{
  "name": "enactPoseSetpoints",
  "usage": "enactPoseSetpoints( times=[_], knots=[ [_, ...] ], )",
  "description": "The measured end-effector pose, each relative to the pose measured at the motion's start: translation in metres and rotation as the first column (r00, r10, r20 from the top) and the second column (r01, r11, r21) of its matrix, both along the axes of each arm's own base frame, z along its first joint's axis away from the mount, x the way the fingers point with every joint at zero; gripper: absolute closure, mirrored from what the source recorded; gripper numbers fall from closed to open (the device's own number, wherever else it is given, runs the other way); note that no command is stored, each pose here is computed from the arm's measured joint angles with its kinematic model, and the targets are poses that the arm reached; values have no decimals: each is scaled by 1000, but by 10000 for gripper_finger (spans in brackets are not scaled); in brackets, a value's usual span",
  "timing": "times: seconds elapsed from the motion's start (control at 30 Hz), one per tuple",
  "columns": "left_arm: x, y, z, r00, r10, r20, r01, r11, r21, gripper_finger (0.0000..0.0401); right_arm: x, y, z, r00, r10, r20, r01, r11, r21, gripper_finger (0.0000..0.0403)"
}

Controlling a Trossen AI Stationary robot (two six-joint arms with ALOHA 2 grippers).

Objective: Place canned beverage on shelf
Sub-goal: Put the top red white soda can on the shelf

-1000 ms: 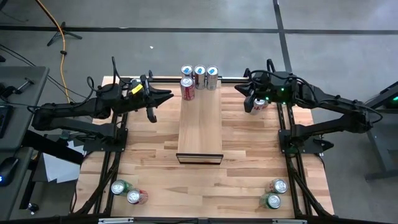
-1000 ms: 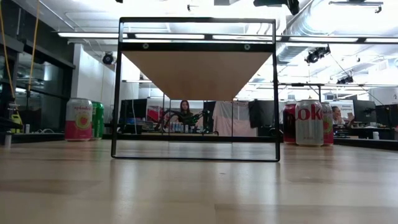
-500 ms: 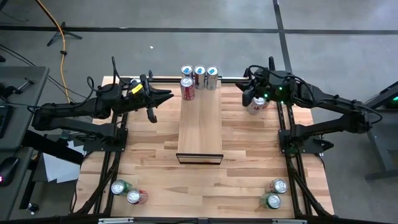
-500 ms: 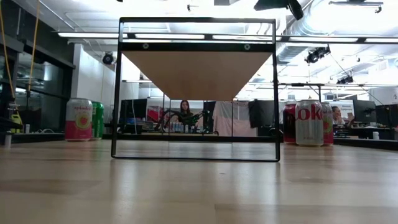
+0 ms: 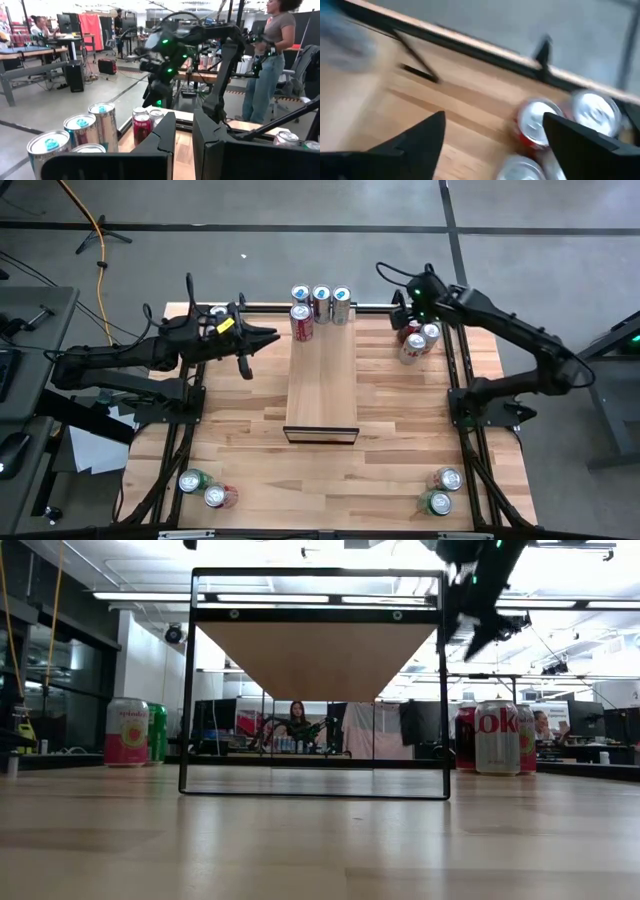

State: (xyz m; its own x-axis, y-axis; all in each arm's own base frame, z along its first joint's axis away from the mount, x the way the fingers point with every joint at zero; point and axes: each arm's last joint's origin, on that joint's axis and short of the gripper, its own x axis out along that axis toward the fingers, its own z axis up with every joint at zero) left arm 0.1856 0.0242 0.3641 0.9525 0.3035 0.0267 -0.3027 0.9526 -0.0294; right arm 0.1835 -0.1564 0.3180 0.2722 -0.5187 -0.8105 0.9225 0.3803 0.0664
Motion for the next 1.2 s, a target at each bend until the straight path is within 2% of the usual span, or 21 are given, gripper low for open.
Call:
enactPoseSetpoints(
  times=[0.17,0.33,0.5,0.83,1.2],
  knots=[
    [0,0,-1,1000,0,-9,0,1000,-1,398,-4,-28,-25,974,-210,-86,218,972,85,62],
    [0,0,-1,1000,0,-9,0,1000,0,398,-2,-47,-46,952,-272,-143,290,948,130,61],
    [0,0,-1,1000,0,-9,0,1000,0,398,2,-53,-60,945,-276,-177,309,930,198,61],
    [0,0,-1,1000,0,-10,0,1000,0,398,7,-56,-74,940,-274,-205,324,907,271,61],
    [0,0,-1,1000,-1,-10,1,1000,0,398,18,-56,-84,965,-234,-117,262,874,410,61]
  ],
)
